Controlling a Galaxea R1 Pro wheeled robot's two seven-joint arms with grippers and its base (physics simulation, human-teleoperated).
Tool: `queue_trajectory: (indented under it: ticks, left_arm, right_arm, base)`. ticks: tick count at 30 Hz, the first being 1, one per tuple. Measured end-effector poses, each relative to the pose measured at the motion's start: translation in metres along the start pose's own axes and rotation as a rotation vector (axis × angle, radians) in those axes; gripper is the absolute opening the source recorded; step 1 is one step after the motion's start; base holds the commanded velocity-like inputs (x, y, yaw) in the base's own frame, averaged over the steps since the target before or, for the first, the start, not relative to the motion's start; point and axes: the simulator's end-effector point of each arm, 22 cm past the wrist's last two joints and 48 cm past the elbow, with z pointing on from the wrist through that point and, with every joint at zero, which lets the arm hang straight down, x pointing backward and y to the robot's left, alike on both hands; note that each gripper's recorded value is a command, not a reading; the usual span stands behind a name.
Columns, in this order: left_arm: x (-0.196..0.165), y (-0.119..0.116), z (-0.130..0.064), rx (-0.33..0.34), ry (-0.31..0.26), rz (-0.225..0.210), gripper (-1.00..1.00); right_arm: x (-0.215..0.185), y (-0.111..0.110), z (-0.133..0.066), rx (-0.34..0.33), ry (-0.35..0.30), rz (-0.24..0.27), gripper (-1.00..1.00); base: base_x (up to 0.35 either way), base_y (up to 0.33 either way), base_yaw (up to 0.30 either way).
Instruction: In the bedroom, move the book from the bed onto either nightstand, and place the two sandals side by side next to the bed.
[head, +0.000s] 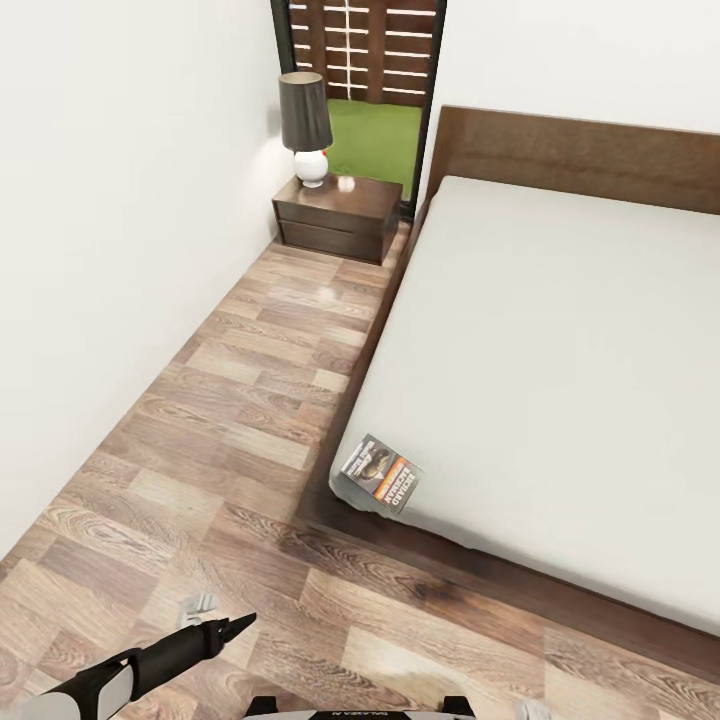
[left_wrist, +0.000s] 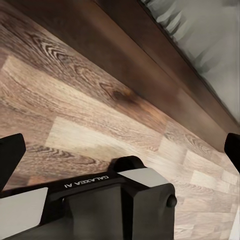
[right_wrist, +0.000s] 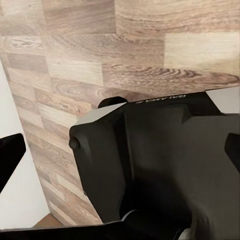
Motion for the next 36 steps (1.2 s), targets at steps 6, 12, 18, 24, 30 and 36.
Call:
queue_trajectory:
  ticks: [6, 12, 18, 24, 30, 36]
  left_arm:
    - [0.000, -0.002, 0.001, 0.004, 0.000, -0.001, 1.00]
    - [0.000, -0.002, 0.001, 0.004, 0.000, -0.001, 1.00]
    - [0.001, -0.002, 0.002, 0.005, 0.000, -0.002, 1.00]
    - [0.000, -0.002, 0.002, 0.004, -0.002, -0.002, 1.00]
    - [-0.002, -0.001, 0.001, 0.002, -0.007, -0.002, 1.00]
    - [-0.013, -0.001, 0.001, 0.003, -0.056, -0.038, 1.00]
  right_arm:
    - [0.003, 0.003, 0.002, -0.004, 0.003, 0.005, 1.00]
    - [0.000, 0.006, 0.006, -0.007, -0.011, -0.008, 1.00]
    - [-0.008, 0.057, 0.036, -0.105, -0.041, -0.029, 1.00]
    - [-0.052, 0.126, 0.070, -0.191, -0.141, -0.091, 1.00]
    - [-0.088, 0.162, 0.075, -0.243, -0.216, -0.139, 1.00]
    - [-0.118, 0.195, 0.070, -0.310, -0.275, -0.178, 1.00]
  base:
    - [0.000, 0.000, 0.000]
    - [0.000, 0.000, 0.000]
    - [0.000, 0.000, 0.000]
    - [0.000, 0.000, 0.000]
    - [0.000, 0.000, 0.000]
    - [0.000, 0.000, 0.000]
